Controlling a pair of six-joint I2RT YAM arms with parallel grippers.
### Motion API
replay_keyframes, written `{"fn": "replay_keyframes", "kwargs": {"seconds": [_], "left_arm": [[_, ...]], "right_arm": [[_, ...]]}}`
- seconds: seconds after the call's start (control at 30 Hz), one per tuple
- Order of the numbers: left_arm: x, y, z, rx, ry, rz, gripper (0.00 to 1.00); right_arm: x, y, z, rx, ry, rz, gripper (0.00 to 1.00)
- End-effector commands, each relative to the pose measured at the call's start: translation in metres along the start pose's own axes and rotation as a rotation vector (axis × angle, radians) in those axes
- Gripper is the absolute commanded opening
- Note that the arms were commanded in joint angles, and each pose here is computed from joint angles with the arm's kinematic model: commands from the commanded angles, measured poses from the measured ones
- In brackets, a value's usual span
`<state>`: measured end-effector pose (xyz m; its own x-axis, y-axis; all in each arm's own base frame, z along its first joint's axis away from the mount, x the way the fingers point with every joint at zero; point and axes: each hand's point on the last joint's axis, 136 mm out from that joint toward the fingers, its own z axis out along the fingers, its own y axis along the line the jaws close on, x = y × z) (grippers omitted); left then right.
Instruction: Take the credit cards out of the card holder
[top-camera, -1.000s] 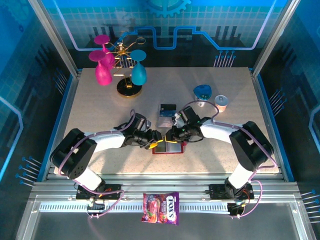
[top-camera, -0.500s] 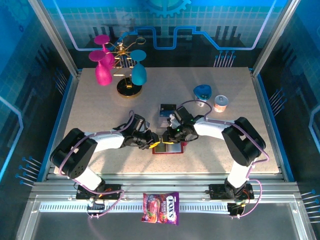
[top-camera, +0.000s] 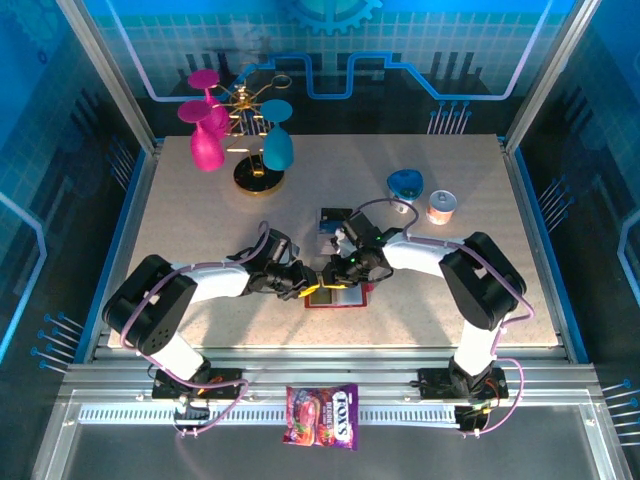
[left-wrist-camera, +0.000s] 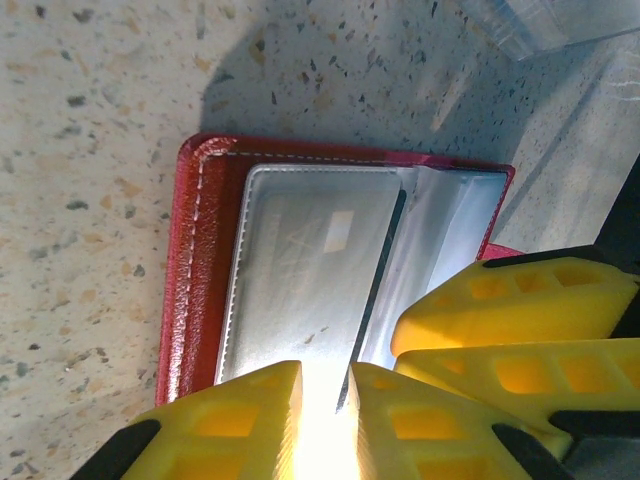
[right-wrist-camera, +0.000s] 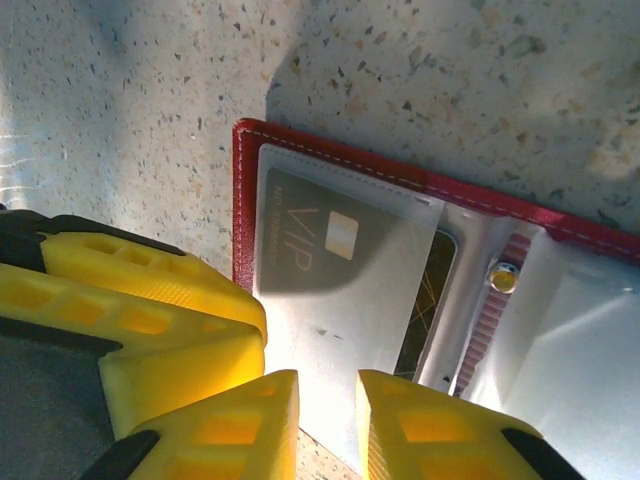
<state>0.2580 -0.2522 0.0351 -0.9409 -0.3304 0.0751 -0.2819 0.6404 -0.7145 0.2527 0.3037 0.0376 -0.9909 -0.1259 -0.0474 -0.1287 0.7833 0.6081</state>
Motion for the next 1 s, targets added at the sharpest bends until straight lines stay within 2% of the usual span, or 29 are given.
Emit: {"fn": "replay_keyframes", "kwargs": {"seconds": [0.0, 0.97], "left_arm": [[0.005, 0.006, 0.001, -0.006, 0.027, 0.01, 0.21], [0.005, 0.01, 0.0, -0.014, 0.024, 0.005, 0.21]], "right_arm": [[0.005, -0.002, 0.005, 0.035, 0.032, -0.013, 0.25], [0.011, -0.015, 0.005, 0.123, 0.055, -0.026, 0.35]]}}
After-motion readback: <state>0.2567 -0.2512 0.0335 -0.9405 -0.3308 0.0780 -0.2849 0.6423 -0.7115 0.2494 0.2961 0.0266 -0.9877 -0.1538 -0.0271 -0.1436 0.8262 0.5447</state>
